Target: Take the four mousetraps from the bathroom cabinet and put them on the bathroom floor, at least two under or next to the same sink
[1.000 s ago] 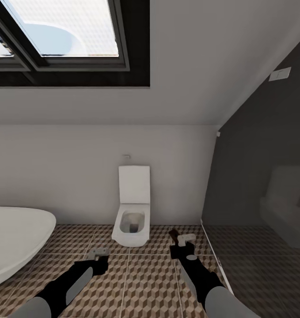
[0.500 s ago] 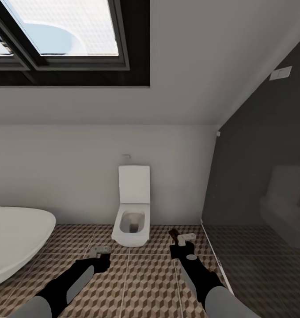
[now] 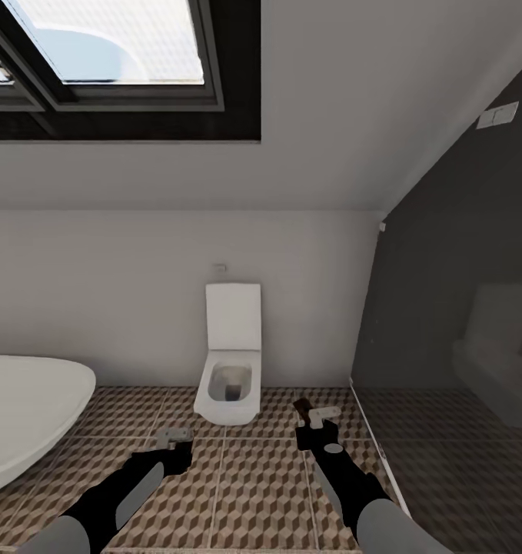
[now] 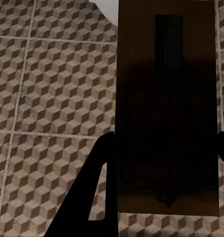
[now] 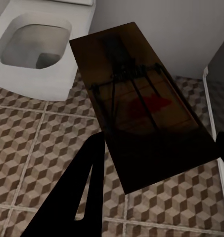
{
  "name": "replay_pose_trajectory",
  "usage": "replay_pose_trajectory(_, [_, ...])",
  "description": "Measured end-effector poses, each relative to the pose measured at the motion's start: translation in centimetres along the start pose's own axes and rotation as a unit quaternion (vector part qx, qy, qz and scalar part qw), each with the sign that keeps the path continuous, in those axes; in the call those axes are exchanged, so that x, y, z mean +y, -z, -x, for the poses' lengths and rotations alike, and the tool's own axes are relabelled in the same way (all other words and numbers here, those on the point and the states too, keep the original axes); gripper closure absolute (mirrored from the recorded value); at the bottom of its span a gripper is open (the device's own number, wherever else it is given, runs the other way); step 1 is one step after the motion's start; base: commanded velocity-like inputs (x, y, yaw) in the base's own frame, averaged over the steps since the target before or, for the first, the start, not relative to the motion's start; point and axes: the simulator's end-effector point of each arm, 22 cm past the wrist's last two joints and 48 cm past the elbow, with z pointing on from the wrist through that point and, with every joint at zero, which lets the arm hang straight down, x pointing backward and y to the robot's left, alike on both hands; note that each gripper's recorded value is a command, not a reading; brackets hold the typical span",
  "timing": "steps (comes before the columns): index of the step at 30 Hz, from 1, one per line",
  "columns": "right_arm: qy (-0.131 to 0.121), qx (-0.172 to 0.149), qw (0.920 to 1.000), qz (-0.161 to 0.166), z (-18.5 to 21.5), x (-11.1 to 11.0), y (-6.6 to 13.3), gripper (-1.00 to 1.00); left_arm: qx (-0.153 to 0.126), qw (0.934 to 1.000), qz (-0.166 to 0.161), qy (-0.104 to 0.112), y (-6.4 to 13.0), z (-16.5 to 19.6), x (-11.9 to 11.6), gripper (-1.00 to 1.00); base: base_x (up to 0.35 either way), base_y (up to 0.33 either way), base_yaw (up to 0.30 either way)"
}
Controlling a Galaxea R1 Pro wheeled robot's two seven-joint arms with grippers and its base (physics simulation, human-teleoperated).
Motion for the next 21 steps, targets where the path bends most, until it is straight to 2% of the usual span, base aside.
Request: replay_pose_trajectory(21, [0.0, 0.016, 0.9999, 0.002, -2.9, 0.3, -2.4, 1.0, 0.016, 0.9999, 0.0, -0.001, -2.9, -2.0, -0.1, 1.0, 0.0, 0.0, 0.0])
